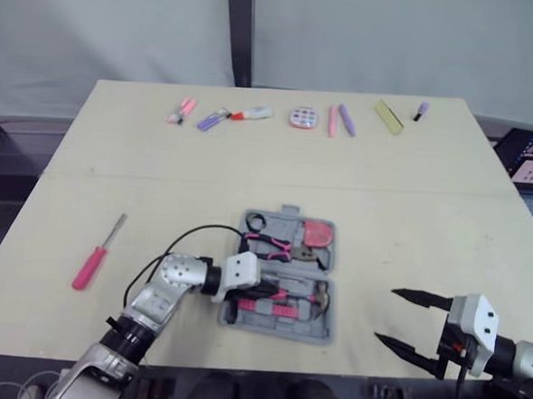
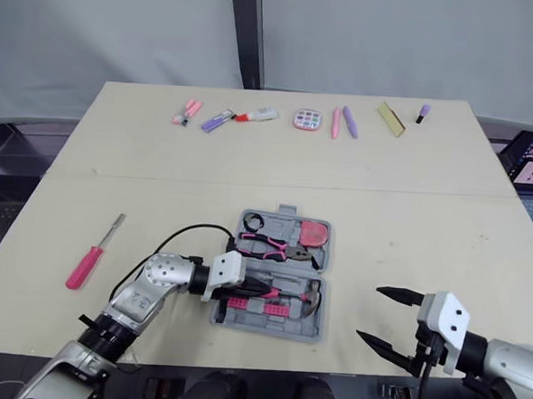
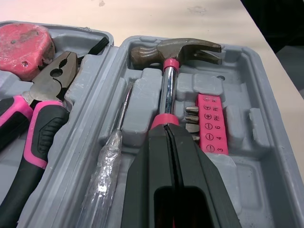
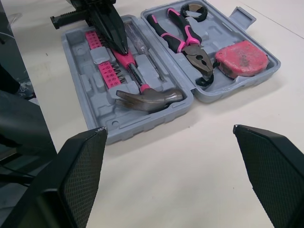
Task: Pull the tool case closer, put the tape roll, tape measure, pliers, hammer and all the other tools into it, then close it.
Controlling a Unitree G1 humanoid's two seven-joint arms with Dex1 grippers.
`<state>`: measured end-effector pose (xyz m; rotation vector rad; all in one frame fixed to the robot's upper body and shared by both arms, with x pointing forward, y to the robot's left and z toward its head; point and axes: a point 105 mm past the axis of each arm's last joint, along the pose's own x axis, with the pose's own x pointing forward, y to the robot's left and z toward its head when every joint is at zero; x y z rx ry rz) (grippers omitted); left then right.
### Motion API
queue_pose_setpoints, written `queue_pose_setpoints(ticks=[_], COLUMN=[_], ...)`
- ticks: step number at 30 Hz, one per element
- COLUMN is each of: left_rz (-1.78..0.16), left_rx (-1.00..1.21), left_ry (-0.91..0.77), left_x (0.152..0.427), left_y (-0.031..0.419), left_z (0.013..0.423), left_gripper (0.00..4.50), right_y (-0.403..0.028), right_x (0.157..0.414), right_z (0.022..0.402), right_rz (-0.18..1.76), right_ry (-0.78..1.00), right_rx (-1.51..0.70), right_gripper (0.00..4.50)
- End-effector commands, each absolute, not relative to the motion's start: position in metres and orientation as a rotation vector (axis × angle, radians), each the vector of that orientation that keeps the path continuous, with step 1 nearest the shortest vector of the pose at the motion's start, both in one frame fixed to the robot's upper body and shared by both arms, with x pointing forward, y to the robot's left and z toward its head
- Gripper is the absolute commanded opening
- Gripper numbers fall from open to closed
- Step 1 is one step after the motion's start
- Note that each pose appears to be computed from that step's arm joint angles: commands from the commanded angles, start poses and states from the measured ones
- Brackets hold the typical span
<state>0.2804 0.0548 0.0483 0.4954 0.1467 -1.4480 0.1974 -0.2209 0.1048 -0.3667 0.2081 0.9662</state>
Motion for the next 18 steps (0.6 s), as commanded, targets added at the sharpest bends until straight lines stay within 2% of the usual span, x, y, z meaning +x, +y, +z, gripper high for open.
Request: queue_pose_setpoints(ticks=[1,18], left_rz=[-1.441,-1.439], left_rx=[0.498,0.543], left_ry=[0.204,0.322], left_x=[0.277,0.274], left_y=[0.059,0.064], left_z=[0.034,0.003], left_gripper=[0.01,0.01], right_y=[-0.22,-0.219], right_x=[0.196,0.192], right_z=[0.119,0.119], right_rz=[0.971,0.964], right_ry=[0.163,0.167], right_rx=[-0.396,-0.391], right_gripper=[4.5,4.5])
